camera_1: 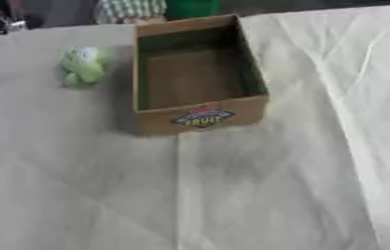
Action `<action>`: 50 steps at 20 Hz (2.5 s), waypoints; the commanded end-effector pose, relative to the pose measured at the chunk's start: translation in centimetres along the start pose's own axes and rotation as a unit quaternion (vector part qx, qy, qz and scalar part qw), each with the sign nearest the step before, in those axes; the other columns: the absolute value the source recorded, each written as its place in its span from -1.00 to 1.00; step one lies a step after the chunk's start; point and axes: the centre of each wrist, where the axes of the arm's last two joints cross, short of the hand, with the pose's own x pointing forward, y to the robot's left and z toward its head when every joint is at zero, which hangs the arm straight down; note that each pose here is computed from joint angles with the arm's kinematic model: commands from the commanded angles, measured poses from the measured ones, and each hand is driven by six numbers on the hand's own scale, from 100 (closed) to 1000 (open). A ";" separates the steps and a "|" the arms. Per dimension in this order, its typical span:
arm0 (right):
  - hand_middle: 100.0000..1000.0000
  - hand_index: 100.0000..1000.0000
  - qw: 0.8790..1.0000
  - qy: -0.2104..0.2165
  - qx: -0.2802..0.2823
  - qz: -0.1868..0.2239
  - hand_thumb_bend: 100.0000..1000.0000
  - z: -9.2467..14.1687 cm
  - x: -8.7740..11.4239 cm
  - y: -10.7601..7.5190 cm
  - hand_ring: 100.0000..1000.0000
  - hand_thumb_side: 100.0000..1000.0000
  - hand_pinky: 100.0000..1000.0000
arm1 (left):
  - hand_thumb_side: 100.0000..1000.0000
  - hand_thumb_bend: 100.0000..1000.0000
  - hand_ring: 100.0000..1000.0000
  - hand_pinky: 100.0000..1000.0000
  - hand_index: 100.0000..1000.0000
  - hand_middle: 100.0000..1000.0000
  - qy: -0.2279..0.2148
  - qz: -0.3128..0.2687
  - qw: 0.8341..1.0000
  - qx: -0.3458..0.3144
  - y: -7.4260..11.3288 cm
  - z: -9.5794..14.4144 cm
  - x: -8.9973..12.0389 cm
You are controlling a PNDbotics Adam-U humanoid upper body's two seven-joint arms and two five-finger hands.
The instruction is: Pick up objects on the table and place them in the box.
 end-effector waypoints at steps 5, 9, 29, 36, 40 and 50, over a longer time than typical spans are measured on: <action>0.44 0.74 1.000 -0.015 0.004 -0.001 -1.00 -0.8 0.6 -0.1 0.38 0.08 0.63 | 0.57 0.71 0.70 0.42 1.00 0.64 -0.002 -0.022 0.998 -0.058 0.3 -0.9 0.6; 0.44 0.74 1.000 -0.013 0.004 -0.001 -1.00 -0.7 0.5 -0.1 0.38 0.08 0.63 | 0.45 0.74 0.72 0.44 1.00 0.68 -0.004 -0.015 0.995 -0.102 -0.1 -1.1 0.8; 0.44 0.74 1.000 -0.013 0.000 -0.004 -1.00 -0.7 0.5 0.1 0.39 0.08 0.64 | 0.36 0.55 0.67 0.44 1.00 0.63 -0.024 0.026 0.986 -0.161 -1.9 -1.8 2.2; 0.44 0.74 1.000 -0.011 -0.002 -0.004 -1.00 -0.7 0.5 0.1 0.39 0.08 0.64 | 0.29 0.25 0.59 0.35 0.79 0.49 -0.021 0.024 0.984 -0.175 -2.4 -1.8 2.2; 0.44 0.74 1.000 -0.011 -0.003 -0.004 -1.00 -0.7 0.5 0.1 0.39 0.08 0.64 | 0.14 -0.15 0.54 0.29 0.66 0.40 -0.021 0.019 0.984 -0.175 -2.4 -1.9 2.3; 0.44 0.74 1.000 -0.009 -0.006 -0.004 -1.00 -0.6 0.5 0.0 0.39 0.08 0.64 | -0.53 -1.00 0.33 0.11 0.48 0.16 -0.024 0.003 0.989 -0.148 -2.4 -1.9 2.6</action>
